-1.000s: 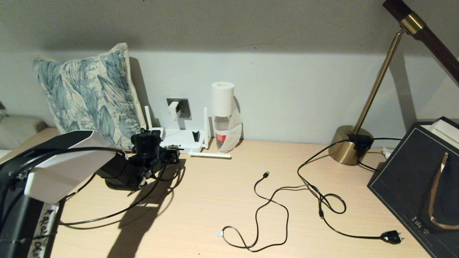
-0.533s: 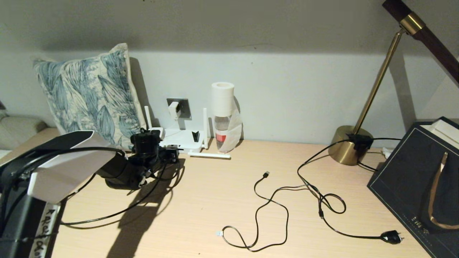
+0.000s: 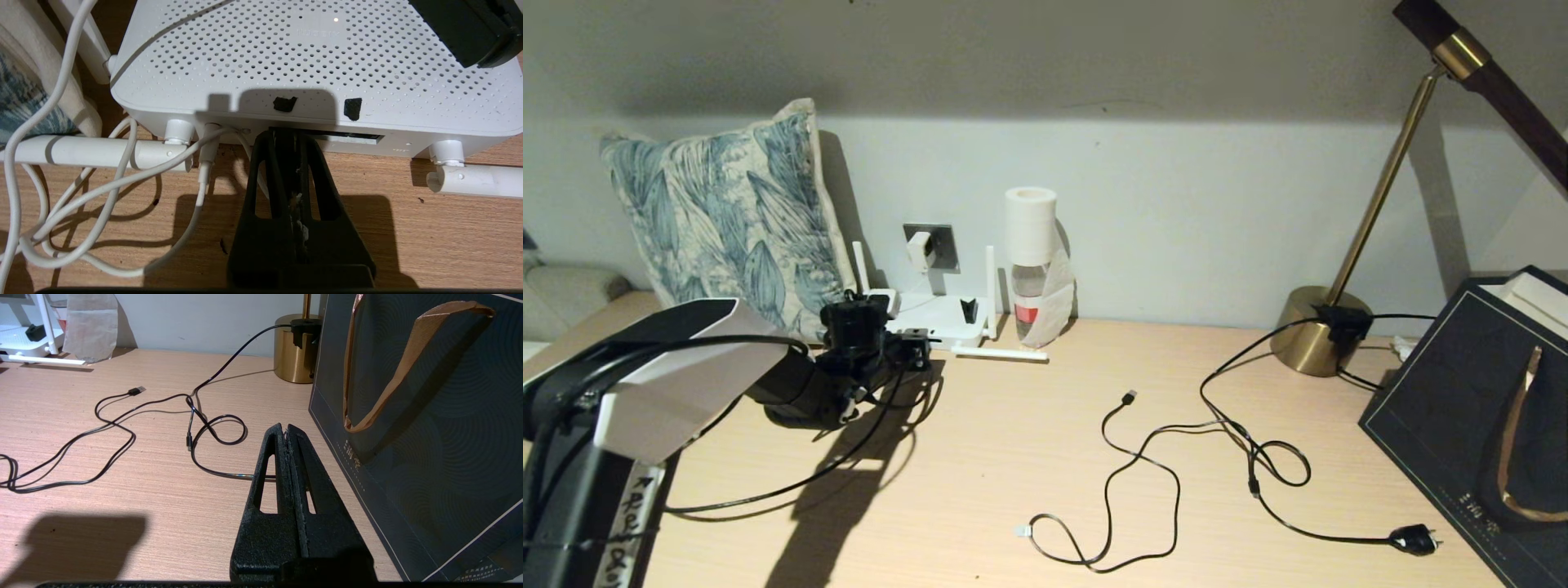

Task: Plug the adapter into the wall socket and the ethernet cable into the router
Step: Plug cable into router interface

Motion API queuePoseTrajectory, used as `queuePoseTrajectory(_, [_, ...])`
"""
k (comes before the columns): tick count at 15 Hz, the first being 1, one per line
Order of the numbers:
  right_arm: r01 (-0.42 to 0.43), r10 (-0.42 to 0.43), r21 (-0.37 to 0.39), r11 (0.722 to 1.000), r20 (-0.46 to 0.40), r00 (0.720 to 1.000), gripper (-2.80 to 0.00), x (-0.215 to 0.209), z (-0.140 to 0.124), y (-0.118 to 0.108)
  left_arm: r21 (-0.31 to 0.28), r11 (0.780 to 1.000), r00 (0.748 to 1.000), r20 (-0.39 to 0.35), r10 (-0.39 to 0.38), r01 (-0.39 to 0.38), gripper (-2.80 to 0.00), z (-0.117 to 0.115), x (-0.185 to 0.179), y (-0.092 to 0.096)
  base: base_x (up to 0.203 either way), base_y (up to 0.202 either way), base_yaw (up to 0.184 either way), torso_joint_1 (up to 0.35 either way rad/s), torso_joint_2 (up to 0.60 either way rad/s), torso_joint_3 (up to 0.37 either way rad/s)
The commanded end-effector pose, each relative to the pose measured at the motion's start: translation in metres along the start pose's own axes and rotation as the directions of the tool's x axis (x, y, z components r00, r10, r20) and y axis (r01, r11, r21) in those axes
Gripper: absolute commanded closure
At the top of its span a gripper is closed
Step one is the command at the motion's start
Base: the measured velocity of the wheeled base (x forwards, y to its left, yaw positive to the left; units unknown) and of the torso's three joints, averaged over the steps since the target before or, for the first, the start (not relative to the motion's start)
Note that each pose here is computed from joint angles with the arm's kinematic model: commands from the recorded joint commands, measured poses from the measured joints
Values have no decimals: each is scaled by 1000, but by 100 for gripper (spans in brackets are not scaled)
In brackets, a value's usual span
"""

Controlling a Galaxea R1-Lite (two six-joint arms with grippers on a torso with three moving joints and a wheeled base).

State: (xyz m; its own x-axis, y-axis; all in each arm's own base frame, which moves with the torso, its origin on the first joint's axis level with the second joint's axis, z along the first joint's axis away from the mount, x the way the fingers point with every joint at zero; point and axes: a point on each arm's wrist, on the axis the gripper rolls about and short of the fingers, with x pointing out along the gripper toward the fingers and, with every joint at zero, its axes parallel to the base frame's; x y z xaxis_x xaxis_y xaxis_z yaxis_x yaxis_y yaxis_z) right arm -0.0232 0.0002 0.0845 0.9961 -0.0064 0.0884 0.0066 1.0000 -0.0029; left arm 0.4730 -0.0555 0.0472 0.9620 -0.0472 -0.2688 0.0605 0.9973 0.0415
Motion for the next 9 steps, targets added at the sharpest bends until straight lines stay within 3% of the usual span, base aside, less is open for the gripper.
queuePoseTrajectory(1, [0,0,0,1000,-36,999,0,2,-10,0,1,1000,1000,5,-9,9,0,-2,3,3,0,0,0,0,0,0])
queuePoseTrajectory(9, [0,0,0,1000,-36,999,0,2,-10,0,20,999,999,10,-38,38,0,-4,9,8,0,0,0,0,0,0])
